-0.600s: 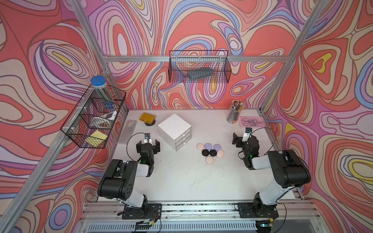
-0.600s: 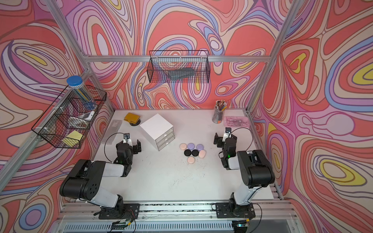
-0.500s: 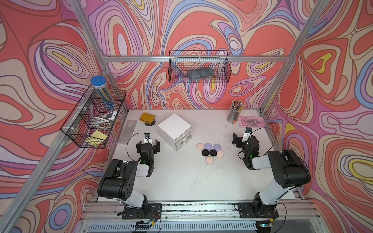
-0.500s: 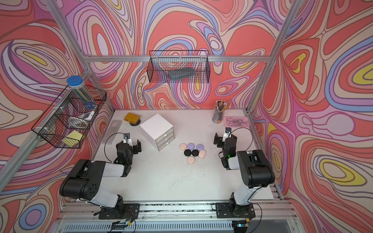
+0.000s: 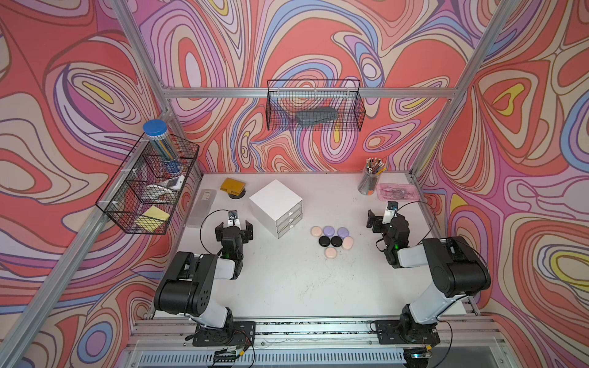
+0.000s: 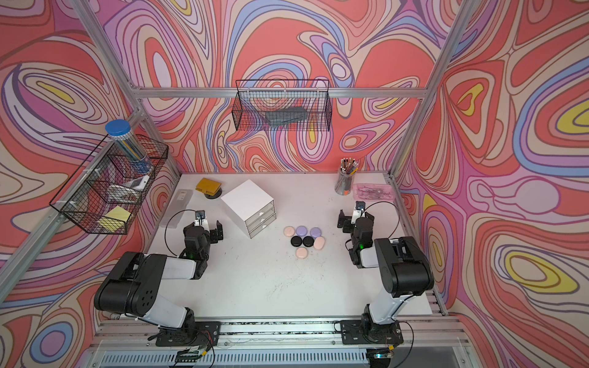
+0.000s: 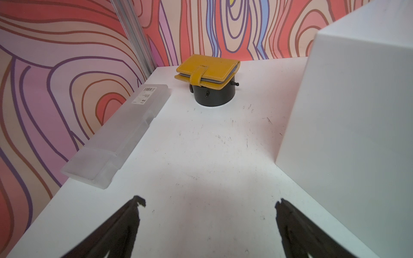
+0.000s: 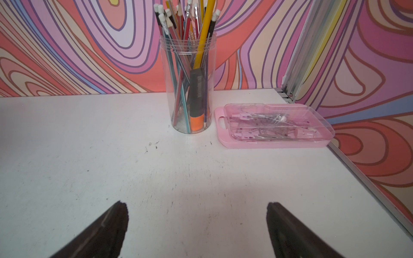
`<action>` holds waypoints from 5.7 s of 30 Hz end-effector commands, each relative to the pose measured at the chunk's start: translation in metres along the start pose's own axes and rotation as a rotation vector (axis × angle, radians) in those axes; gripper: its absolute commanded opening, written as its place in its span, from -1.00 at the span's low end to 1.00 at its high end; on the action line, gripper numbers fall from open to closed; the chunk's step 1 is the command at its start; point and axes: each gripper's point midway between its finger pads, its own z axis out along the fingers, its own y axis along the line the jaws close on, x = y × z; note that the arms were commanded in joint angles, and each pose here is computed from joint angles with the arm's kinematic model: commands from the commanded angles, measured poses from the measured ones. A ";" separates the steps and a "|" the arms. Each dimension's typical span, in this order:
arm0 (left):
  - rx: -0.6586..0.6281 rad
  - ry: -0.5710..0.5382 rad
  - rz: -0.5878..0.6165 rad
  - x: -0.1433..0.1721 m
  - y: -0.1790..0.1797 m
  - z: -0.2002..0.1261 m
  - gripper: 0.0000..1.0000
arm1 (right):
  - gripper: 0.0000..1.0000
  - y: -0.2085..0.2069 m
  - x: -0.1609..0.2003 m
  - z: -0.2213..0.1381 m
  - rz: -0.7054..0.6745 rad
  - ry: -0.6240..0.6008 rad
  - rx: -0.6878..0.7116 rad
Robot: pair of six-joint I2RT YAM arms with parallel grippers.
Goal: Put the bluetooth earphones in the drawer according to color
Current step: Open the drawer in the storage box.
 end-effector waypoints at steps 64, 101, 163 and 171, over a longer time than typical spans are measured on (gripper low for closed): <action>0.654 0.225 -0.045 -0.175 -0.097 -0.069 0.82 | 0.92 0.171 -0.087 -0.050 0.349 0.209 -0.582; 0.700 0.406 -0.064 -0.111 -0.136 -0.032 -0.77 | 0.84 0.331 -0.049 -0.041 0.723 0.368 -0.943; 0.624 0.623 -0.034 -0.072 -0.133 -0.016 -1.00 | -0.08 0.368 -0.021 -0.051 0.924 0.420 -1.045; 0.626 0.625 -0.026 -0.070 -0.135 -0.017 -1.00 | -0.10 0.371 -0.021 -0.050 0.937 0.428 -1.048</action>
